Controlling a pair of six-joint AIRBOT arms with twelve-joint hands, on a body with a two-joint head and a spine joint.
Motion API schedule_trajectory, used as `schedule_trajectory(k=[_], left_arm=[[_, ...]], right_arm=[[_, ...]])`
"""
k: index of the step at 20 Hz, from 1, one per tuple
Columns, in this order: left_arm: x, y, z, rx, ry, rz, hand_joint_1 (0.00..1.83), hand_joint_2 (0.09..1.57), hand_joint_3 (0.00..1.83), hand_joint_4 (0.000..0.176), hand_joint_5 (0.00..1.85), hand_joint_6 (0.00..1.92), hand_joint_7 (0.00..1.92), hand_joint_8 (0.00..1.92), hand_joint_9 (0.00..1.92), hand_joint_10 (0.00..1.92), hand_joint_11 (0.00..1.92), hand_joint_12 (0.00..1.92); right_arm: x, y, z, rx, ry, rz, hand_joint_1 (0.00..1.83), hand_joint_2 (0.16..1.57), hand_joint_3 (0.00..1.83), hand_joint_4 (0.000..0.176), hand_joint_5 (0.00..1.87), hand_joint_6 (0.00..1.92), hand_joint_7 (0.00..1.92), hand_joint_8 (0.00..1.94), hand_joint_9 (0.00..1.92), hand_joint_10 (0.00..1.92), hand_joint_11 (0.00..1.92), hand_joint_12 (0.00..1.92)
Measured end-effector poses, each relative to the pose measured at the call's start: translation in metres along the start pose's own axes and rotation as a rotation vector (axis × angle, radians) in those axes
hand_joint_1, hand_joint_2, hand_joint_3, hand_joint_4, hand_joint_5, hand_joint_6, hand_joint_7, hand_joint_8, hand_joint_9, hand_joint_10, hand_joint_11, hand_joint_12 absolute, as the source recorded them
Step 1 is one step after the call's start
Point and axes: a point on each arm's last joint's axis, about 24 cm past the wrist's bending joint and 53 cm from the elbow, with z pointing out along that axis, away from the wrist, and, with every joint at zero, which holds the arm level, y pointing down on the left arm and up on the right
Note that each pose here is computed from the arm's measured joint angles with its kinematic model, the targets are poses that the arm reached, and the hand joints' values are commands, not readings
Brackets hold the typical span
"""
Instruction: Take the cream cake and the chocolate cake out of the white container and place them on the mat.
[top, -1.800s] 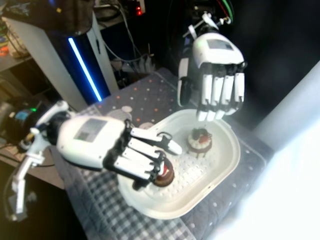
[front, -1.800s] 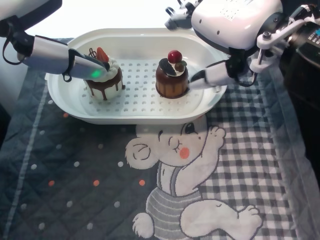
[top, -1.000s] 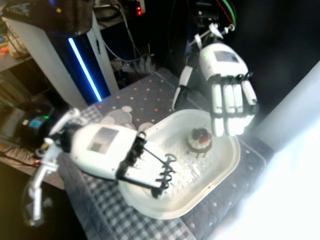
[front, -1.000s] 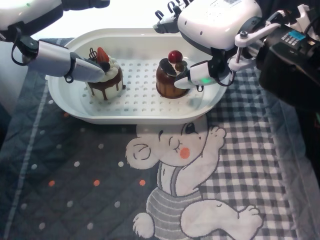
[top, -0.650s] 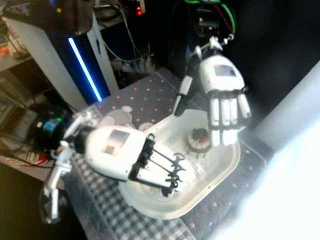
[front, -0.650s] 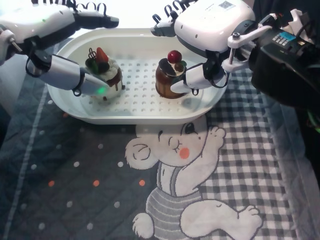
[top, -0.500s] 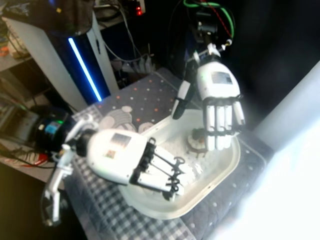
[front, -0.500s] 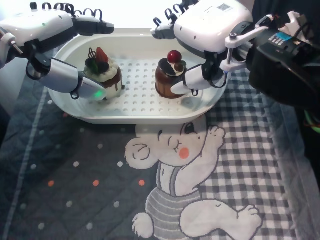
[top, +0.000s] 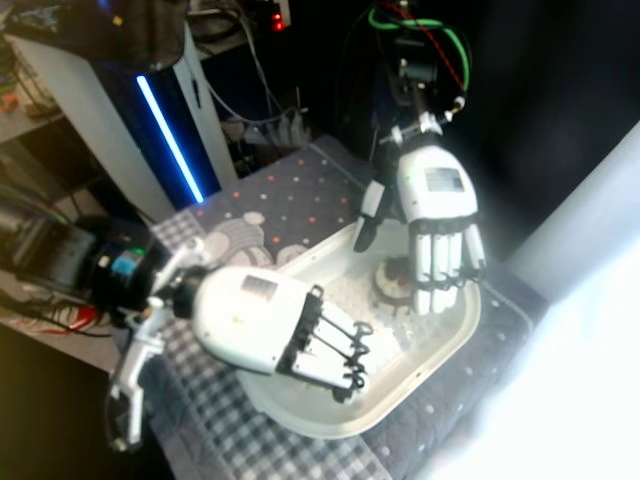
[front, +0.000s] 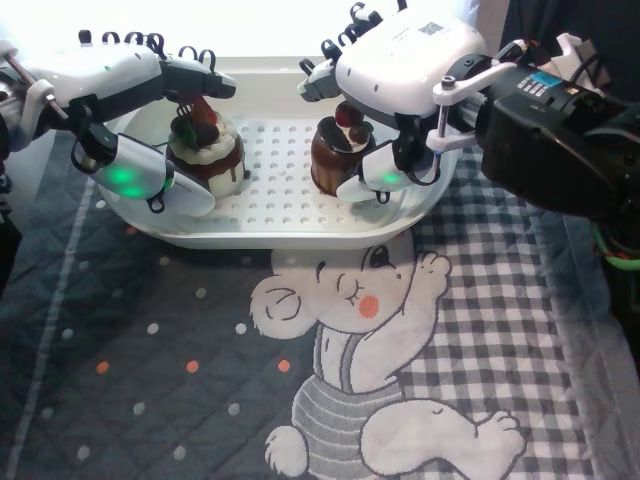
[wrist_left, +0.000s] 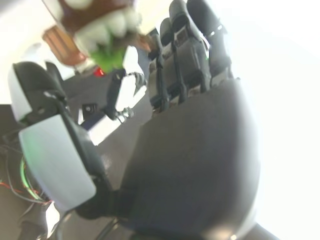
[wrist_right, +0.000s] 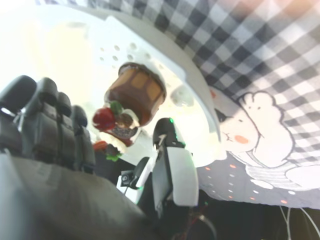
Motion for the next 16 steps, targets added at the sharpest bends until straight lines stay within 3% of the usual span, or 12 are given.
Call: schedule_trajectory(k=[4,6,7,8,9,10,11,12,13,14,16], left_arm=[[0.005,0.004,0.003,-0.009,0.009,-0.006,0.96,0.91,0.02,0.0,0.45,0.02,0.45,0.02,0.52,0.08,0.04,1.39],[0.005,0.005,0.005,-0.013,0.008,-0.011,0.96,0.96,0.01,0.0,0.51,0.02,0.51,0.02,0.55,0.09,0.04,1.39],[0.006,0.005,0.005,-0.013,0.009,-0.013,0.98,1.01,0.01,0.0,0.55,0.02,0.54,0.02,0.59,0.1,0.08,1.37],[0.006,0.005,0.007,-0.014,0.008,-0.015,1.01,1.06,0.02,0.0,0.62,0.03,0.62,0.03,0.67,0.13,0.18,1.36],[0.007,0.006,0.009,-0.016,0.007,-0.019,1.08,1.12,0.02,0.0,0.73,0.05,0.74,0.05,0.76,0.16,0.29,1.33],[0.008,0.006,0.01,-0.017,0.007,-0.026,1.1,1.21,0.0,0.0,0.76,1.03,0.86,0.07,0.83,0.22,0.4,1.36],[0.008,0.007,0.012,-0.02,0.004,-0.034,1.3,1.2,0.0,0.0,0.71,1.22,0.86,0.96,0.79,1.16,0.49,1.38],[0.007,0.009,0.014,-0.024,-0.001,-0.047,1.34,1.21,0.0,0.0,0.71,1.29,0.8,1.2,0.76,1.4,0.53,1.39],[0.01,0.01,0.015,-0.029,0.002,-0.059,1.33,1.23,0.0,0.0,0.72,1.33,0.71,1.3,0.73,1.5,0.54,1.41],[0.012,0.01,0.016,-0.03,0.004,-0.061,1.44,1.22,0.0,0.0,0.69,1.32,0.68,1.29,0.75,1.41,0.61,1.74],[0.015,0.014,0.015,-0.041,0.007,-0.078,1.47,1.23,0.0,0.0,0.64,1.36,0.67,1.31,0.75,1.39,0.65,1.8]], right_arm=[[0.001,-0.001,0.0,0.003,0.005,0.001,0.95,0.92,0.0,0.0,0.68,0.02,0.74,0.03,0.72,0.13,0.21,1.31],[0.001,-0.001,0.001,0.003,0.004,0.001,1.04,0.96,0.0,0.0,0.79,0.03,0.92,0.05,0.89,0.18,0.39,1.38],[0.002,0.0,0.001,0.003,0.005,0.005,1.13,0.99,0.0,0.0,0.94,0.03,1.06,0.07,0.96,0.4,0.5,1.47],[0.003,0.0,0.002,0.002,0.007,0.008,1.24,1.05,0.0,0.0,1.02,0.59,1.14,0.7,0.97,0.67,0.64,1.51],[0.004,0.002,0.003,-0.001,0.006,0.011,1.23,1.09,0.0,0.0,1.0,0.88,1.05,0.9,0.96,0.7,0.65,1.47],[0.003,0.003,0.003,-0.004,0.004,0.01,1.35,1.1,0.0,0.0,0.95,0.98,1.01,0.86,0.96,1.09,0.67,1.4],[0.004,0.003,0.003,-0.004,0.004,0.012,1.37,1.1,0.0,0.0,0.97,1.0,1.03,0.79,0.94,1.17,0.67,1.35],[0.004,0.003,0.003,-0.003,0.006,0.015,1.38,1.1,0.0,0.0,0.97,1.02,1.03,0.77,0.94,1.18,0.67,1.32],[0.004,0.003,0.003,-0.003,0.006,0.015,1.38,1.1,0.0,0.0,0.98,1.03,1.01,0.78,0.91,1.21,0.66,1.31],[0.004,0.003,0.003,-0.002,0.006,0.015,1.38,1.11,0.0,0.0,1.0,0.97,0.98,0.84,0.9,1.27,0.66,1.36],[0.003,0.001,0.003,0.001,0.006,0.016,1.38,1.11,0.0,0.0,1.0,0.95,0.99,0.84,0.91,1.26,0.68,1.37]])
